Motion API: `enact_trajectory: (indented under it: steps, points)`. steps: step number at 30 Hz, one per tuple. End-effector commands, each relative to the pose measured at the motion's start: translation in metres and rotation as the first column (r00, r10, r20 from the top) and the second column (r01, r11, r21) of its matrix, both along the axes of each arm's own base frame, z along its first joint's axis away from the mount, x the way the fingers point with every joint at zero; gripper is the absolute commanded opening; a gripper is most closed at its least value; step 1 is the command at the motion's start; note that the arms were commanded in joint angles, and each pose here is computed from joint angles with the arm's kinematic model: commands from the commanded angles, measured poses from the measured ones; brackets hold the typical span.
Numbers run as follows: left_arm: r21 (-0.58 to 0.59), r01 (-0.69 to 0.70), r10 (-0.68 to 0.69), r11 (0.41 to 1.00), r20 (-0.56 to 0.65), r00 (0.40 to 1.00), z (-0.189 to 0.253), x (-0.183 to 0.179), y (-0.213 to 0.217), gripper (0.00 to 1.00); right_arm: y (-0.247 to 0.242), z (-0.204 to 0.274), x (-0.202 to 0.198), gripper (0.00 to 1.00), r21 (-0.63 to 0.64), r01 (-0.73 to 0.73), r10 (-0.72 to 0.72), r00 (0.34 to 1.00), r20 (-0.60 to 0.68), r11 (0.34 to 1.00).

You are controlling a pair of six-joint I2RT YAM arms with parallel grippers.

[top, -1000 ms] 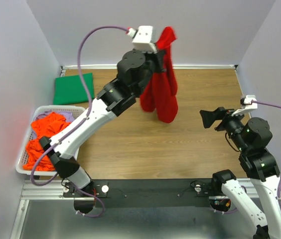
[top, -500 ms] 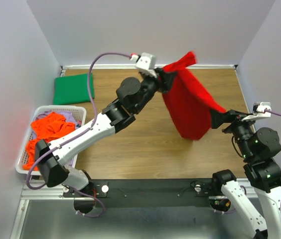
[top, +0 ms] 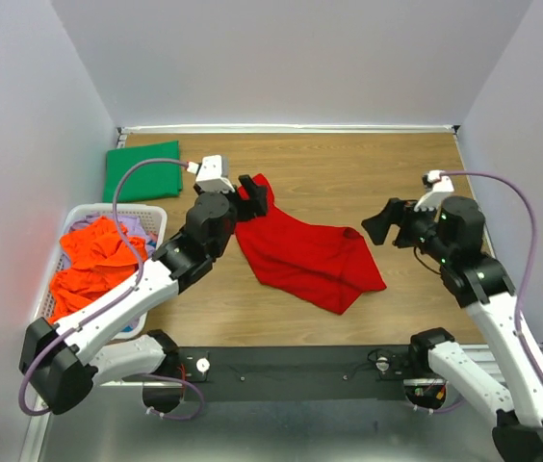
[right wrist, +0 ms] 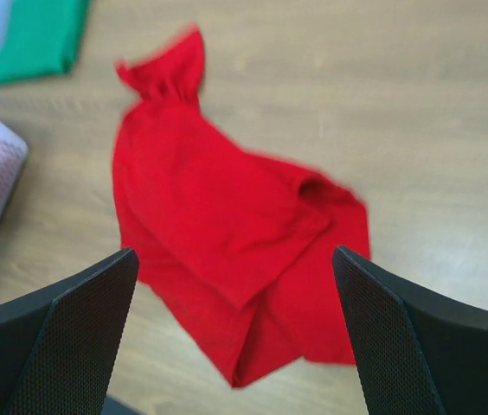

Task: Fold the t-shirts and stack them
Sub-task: Move the tshirt to the center of the board, then flatten the tshirt out

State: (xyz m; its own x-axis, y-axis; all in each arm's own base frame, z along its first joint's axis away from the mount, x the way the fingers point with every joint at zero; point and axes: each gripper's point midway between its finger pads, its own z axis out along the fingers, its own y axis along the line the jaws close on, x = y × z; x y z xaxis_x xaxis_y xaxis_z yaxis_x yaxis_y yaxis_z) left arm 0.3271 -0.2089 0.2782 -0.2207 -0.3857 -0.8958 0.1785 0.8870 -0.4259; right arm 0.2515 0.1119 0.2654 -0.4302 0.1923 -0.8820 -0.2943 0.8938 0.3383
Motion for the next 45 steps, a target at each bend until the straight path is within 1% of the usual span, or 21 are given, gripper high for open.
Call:
enact_trajectory:
  steps: [1, 3, 4, 5, 6, 7, 8, 9, 10, 11, 15, 20, 24, 27, 36, 38, 40, 42, 43, 44, 45]
  points:
    - [0.096, 0.077, -0.064, 0.992, -0.134, 0.989, -0.042, -0.033, -0.015, 0.84, 0.015, -0.065, -0.005, 1.00, 0.044, -0.008, 0.020, 0.958, -0.285, 0.999]
    - [0.126, 0.175, -0.150, 0.977, -0.187, 0.971, -0.059, -0.053, -0.050, 0.84, 0.012, -0.086, -0.002, 1.00, 0.029, 0.032, -0.020, 0.935, -0.355, 0.999]
    - [0.125, 0.211, -0.184, 0.969, -0.200, 0.962, -0.058, -0.057, -0.064, 0.84, 0.005, -0.107, 0.001, 0.98, -0.007, 0.085, -0.080, 0.907, -0.414, 0.996]
    - [0.155, 0.251, -0.208, 0.956, -0.248, 0.946, -0.077, -0.059, -0.081, 0.84, 0.002, -0.118, 0.001, 0.96, -0.027, 0.105, -0.107, 0.892, -0.439, 0.994]
    - [0.146, 0.310, -0.268, 0.939, -0.249, 0.930, -0.072, -0.070, -0.105, 0.84, -0.005, -0.128, 0.002, 0.95, -0.060, 0.140, -0.152, 0.877, -0.457, 0.988]
    - [0.186, 0.335, -0.273, 0.924, -0.293, 0.916, -0.092, -0.072, -0.120, 0.84, -0.008, -0.146, 0.000, 0.88, -0.087, 0.157, -0.180, 0.845, -0.503, 0.984]
    - [0.204, 0.359, -0.289, 0.911, -0.306, 0.907, -0.098, -0.076, -0.132, 0.83, -0.011, -0.155, -0.001, 0.83, -0.107, 0.166, -0.198, 0.830, -0.522, 0.980]
    - [0.205, 0.387, -0.318, 0.899, -0.300, 0.899, -0.090, -0.080, -0.150, 0.81, -0.014, -0.164, -0.002, 0.77, -0.129, 0.179, -0.220, 0.813, -0.540, 0.975]
    - [0.217, 0.400, -0.326, 0.890, -0.310, 0.893, -0.093, -0.081, -0.161, 0.80, -0.017, -0.180, -0.006, 0.65, -0.152, 0.184, -0.238, 0.784, -0.574, 0.971]
    - [0.257, 0.417, -0.319, 0.872, -0.348, 0.882, -0.115, -0.079, -0.171, 0.80, -0.019, -0.187, -0.008, 0.61, -0.165, 0.187, -0.249, 0.770, -0.588, 0.968]
    - [0.336, 0.475, -0.337, 0.813, -0.395, 0.855, -0.130, -0.078, -0.208, 0.80, -0.025, -0.214, -0.020, 0.54, -0.196, 0.211, -0.288, 0.719, -0.632, 0.957]
    - [0.440, 0.506, -0.308, 0.742, -0.447, 0.840, -0.169, -0.079, -0.220, 0.80, -0.030, -0.226, -0.019, 0.51, -0.228, 0.244, -0.334, 0.683, -0.649, 0.943]
    - [0.489, 0.505, -0.275, 0.711, -0.467, 0.840, -0.186, -0.076, -0.218, 0.80, -0.028, -0.246, -0.028, 0.45, -0.230, 0.244, -0.335, 0.643, -0.689, 0.942]
    - [0.513, 0.510, -0.257, 0.691, -0.485, 0.836, -0.201, -0.077, -0.216, 0.80, -0.027, -0.251, -0.028, 0.41, -0.217, 0.272, -0.344, 0.633, -0.694, 0.937]
    - [0.551, 0.487, -0.165, 0.677, -0.531, 0.831, -0.241, -0.082, -0.193, 0.80, -0.034, -0.267, -0.033, 0.35, -0.238, 0.316, -0.387, 0.594, -0.705, 0.918]
    - [0.569, 0.470, -0.121, 0.674, -0.543, 0.831, -0.251, -0.084, -0.182, 0.75, -0.034, -0.268, -0.033, 0.34, -0.237, 0.326, -0.392, 0.587, -0.709, 0.915]
    - [0.612, 0.433, -0.052, 0.662, -0.539, 0.841, -0.255, -0.083, -0.163, 0.61, -0.037, -0.269, -0.032, 0.33, -0.241, 0.343, -0.406, 0.578, -0.708, 0.908]
    - [0.627, 0.350, 0.029, 0.696, -0.511, 0.859, -0.246, -0.074, -0.143, 0.47, -0.039, -0.269, -0.032, 0.32, -0.243, 0.357, -0.416, 0.571, -0.707, 0.902]
    - [0.644, 0.331, 0.071, 0.689, -0.516, 0.854, -0.249, -0.075, -0.124, 0.35, -0.042, -0.269, -0.031, 0.31, -0.245, 0.372, -0.428, 0.565, -0.706, 0.895]
    - [0.613, 0.280, 0.090, 0.739, -0.501, 0.861, -0.231, -0.066, -0.114, 0.29, -0.043, -0.269, -0.031, 0.31, -0.247, 0.377, -0.432, 0.562, -0.706, 0.893]
    - [0.600, 0.259, 0.103, 0.757, -0.501, 0.859, -0.226, -0.063, -0.103, 0.22, -0.045, -0.269, -0.030, 0.31, -0.247, 0.389, -0.440, 0.556, -0.706, 0.887]
